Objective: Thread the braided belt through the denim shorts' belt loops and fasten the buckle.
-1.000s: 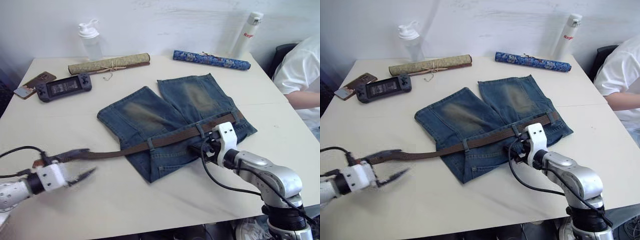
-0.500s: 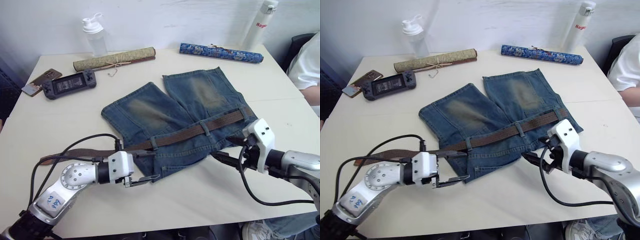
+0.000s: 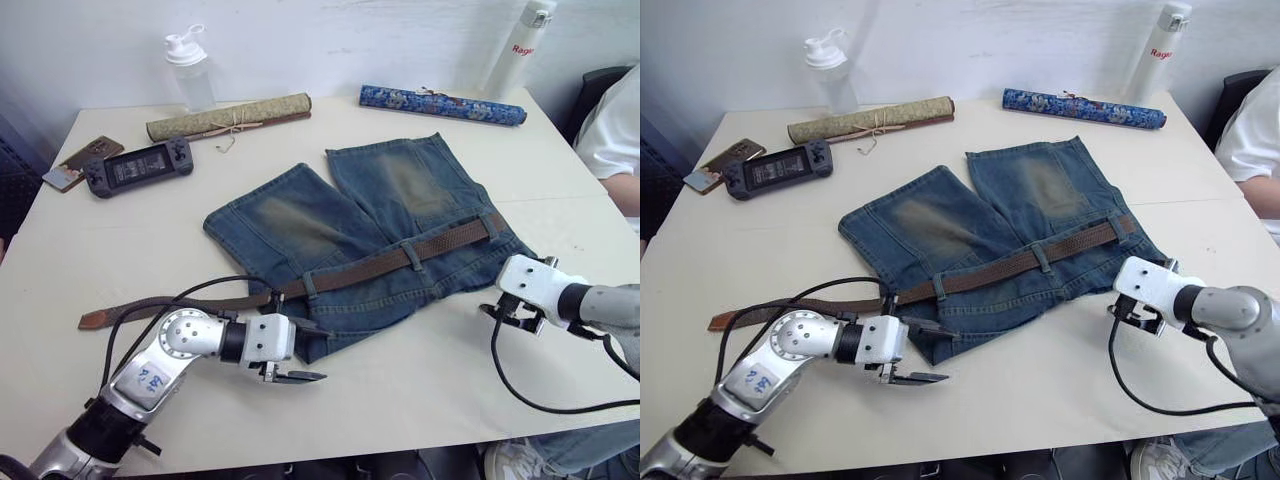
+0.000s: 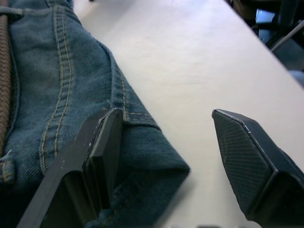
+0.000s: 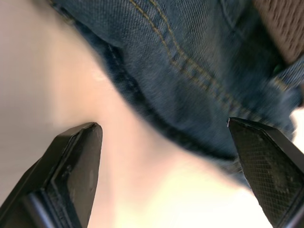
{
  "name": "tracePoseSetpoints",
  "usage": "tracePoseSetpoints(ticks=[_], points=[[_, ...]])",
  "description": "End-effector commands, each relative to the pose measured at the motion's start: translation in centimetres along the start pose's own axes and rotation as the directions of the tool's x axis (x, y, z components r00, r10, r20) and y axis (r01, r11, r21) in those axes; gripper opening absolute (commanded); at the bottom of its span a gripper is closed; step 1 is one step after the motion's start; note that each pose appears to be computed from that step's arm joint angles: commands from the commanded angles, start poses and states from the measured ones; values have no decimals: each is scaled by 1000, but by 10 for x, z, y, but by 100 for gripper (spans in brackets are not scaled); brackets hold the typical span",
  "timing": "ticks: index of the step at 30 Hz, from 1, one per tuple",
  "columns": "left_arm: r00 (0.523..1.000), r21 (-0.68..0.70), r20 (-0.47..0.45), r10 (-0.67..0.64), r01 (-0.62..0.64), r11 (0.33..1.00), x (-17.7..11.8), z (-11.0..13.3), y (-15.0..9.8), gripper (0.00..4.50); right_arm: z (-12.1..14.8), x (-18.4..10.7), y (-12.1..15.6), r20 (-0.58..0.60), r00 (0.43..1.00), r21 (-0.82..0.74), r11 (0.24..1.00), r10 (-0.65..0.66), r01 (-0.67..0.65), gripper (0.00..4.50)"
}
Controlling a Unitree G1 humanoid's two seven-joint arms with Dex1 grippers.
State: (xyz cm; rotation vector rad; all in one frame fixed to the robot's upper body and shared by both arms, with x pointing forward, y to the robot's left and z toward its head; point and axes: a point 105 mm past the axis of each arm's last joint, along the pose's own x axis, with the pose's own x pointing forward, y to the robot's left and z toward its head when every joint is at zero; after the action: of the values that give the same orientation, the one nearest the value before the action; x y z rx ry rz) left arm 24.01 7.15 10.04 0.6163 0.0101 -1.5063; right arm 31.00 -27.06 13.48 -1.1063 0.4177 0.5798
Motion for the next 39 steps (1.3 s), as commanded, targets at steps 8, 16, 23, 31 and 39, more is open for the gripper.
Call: tracePoseSetpoints(ticks=[8, 16, 23, 31, 39], points=[[997, 65, -65, 46, -42, 997, 9, 1, 11, 307, -26, 36, 5, -134, 989, -69, 996, -62, 53, 422], [995, 76, -79, 62, -56, 996, 7, 3, 13, 0, -23, 42, 22, -119, 993, 1, 1000, -6, 6, 64], [981, 127, -169, 95, -74, 989, -15, -13, 20, 0, 11, 39, 35, 6, 999, 123, 992, 37, -37, 6], [876, 210, -349, 333, -273, 939, -103, -72, 52, 0, 96, 14, 95, 199, 966, 258, 942, 168, -216, 6], [878, 267, -310, 365, -288, 920, -104, -83, 56, 0, 83, 40, 96, 50, 999, 217, 976, 7, -18, 6]])
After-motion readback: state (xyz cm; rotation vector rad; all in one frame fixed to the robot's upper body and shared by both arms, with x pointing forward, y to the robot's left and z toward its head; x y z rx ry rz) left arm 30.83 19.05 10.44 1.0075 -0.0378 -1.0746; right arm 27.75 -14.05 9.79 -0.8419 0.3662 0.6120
